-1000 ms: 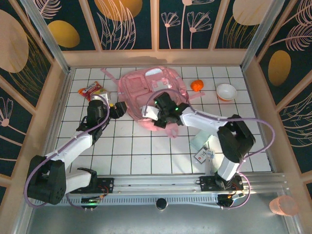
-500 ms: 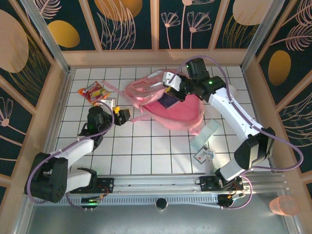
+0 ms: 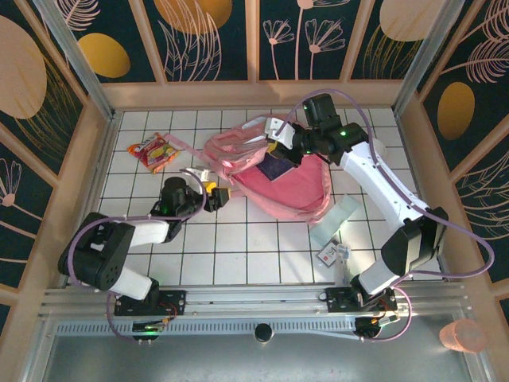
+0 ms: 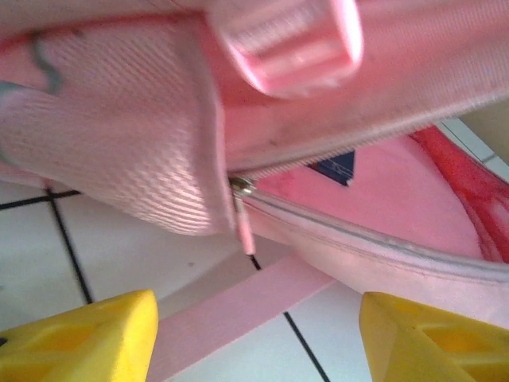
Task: Pack the student bag
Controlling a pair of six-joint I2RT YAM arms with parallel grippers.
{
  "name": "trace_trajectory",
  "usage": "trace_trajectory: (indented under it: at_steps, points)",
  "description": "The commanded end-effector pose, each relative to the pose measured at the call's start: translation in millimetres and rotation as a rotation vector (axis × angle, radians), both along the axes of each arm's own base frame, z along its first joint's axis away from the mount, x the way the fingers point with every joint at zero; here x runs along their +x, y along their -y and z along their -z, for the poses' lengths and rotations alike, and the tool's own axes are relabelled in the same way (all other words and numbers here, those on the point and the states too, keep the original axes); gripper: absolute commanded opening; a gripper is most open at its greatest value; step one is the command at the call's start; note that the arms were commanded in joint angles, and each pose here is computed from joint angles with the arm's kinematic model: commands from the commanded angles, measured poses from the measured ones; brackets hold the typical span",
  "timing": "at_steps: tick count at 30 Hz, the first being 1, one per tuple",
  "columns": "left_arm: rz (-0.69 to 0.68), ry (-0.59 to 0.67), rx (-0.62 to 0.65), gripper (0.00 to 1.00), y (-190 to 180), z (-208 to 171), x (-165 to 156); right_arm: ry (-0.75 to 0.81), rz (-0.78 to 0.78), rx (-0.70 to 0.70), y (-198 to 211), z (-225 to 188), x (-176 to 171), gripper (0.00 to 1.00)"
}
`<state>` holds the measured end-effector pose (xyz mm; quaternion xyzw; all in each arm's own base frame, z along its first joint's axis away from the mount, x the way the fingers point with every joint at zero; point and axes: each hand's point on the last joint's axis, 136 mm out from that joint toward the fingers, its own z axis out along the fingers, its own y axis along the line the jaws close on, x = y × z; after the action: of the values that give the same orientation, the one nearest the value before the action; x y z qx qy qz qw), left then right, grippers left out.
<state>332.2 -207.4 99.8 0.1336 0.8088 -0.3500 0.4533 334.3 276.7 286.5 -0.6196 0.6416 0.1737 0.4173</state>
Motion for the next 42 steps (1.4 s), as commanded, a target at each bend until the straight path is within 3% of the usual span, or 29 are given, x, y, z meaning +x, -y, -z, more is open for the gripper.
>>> trace_trajectory:
  at_steps: [1, 9, 14, 17, 24, 26, 38, 42]
  points:
    - [0.005, 0.078, -0.021, 0.65, 11, -11, 11, 0.093, -0.044, 0.122, -15, -48, 4, 0.00]
    - [-0.020, 0.112, 0.031, 0.50, 17, 0, 37, 0.106, -0.046, 0.143, -17, -57, 4, 0.00]
    - [0.029, 0.128, -0.014, 0.48, 31, 3, 43, 0.100, -0.043, 0.163, -18, -59, 4, 0.00]
    - [0.045, 0.141, -0.032, 0.39, 37, 3, 45, 0.094, -0.038, 0.168, -19, -60, 5, 0.00]
    - [0.085, 0.158, -0.043, 0.05, 42, -1, 40, 0.099, 0.043, 0.148, -13, -49, 17, 0.00]
    - [0.102, 0.160, -0.040, 0.01, 42, -3, 35, 0.106, 0.082, 0.136, -9, -44, 23, 0.00]
    - [0.154, 0.121, -0.068, 0.00, 38, -22, 4, 0.060, 0.190, 0.194, -15, -10, 44, 0.00]
    - [0.132, 0.026, -0.031, 0.00, 33, -15, 0, 0.061, 0.217, 0.180, -24, 9, 49, 0.00]
